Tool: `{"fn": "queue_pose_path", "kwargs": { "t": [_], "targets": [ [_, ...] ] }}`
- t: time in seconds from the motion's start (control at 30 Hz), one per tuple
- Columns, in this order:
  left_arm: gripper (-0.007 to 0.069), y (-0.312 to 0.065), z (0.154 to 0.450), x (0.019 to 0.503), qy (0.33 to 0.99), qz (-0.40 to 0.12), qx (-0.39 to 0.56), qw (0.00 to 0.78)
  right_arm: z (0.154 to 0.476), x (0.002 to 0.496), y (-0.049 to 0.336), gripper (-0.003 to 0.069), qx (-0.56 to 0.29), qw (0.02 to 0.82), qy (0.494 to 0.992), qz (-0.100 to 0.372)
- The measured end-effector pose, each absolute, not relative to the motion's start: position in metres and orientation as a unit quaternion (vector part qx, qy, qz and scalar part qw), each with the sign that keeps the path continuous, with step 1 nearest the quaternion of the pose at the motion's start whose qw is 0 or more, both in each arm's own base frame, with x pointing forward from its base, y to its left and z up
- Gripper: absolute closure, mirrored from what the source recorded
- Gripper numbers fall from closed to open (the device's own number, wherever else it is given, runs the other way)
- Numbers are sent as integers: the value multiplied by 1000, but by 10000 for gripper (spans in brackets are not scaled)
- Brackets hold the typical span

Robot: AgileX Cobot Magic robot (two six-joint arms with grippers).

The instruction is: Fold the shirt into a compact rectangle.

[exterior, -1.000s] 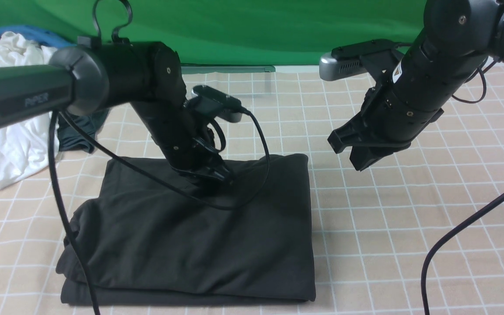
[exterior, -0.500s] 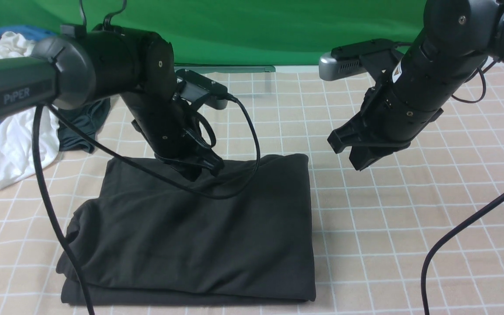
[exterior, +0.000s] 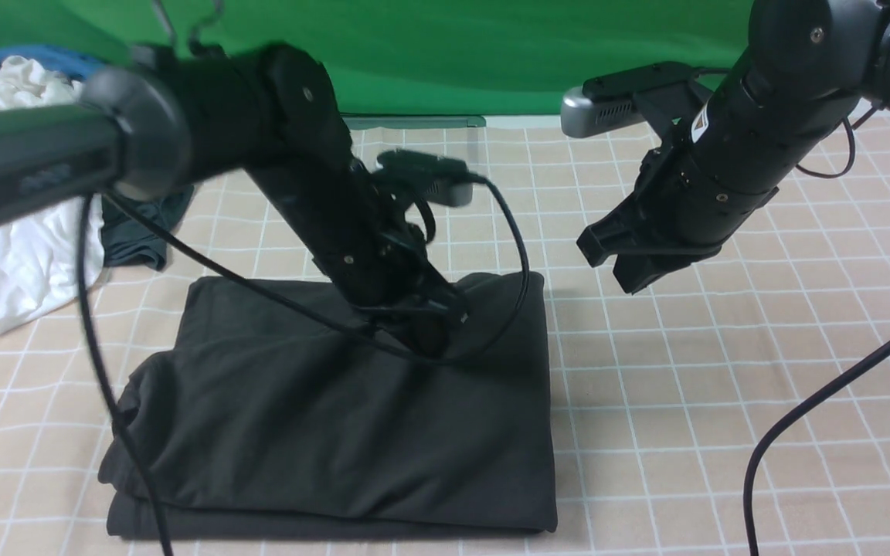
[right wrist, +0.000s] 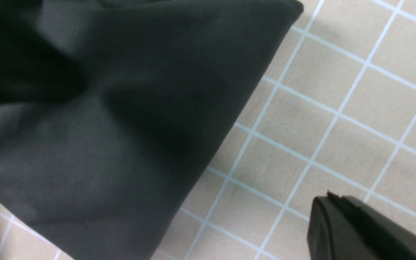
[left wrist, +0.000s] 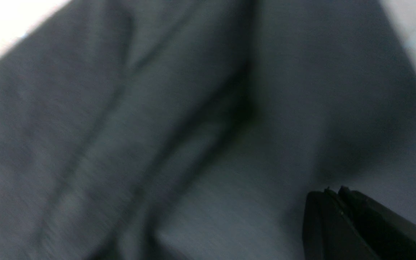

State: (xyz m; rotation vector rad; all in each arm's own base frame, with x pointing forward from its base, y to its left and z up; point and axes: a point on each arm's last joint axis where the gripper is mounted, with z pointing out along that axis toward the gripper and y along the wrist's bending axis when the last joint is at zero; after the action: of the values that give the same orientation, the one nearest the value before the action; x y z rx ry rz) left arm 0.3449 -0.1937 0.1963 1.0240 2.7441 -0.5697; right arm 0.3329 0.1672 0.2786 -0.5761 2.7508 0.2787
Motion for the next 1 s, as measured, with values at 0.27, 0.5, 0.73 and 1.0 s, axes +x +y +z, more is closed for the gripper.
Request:
{"fn": "queue_pose_path", "kwargs": {
  "t": [0.27, 0.5, 0.73, 1.0],
  "targets": [
    [606, -173, 170, 379, 943, -120, 272, 149, 279, 333, 167, 622, -201, 160, 961, 98],
    [606, -167, 176, 378, 946, -114, 267, 145, 279, 330, 168, 622, -199, 145, 963, 108],
    [606, -145, 260, 356, 934, -115, 264, 211, 282, 325, 162, 619, -194, 101, 970, 103],
    [606, -112, 330, 271, 912, -130, 242, 306, 261, 325, 184, 355, -190, 138, 964, 123]
  ]
}}
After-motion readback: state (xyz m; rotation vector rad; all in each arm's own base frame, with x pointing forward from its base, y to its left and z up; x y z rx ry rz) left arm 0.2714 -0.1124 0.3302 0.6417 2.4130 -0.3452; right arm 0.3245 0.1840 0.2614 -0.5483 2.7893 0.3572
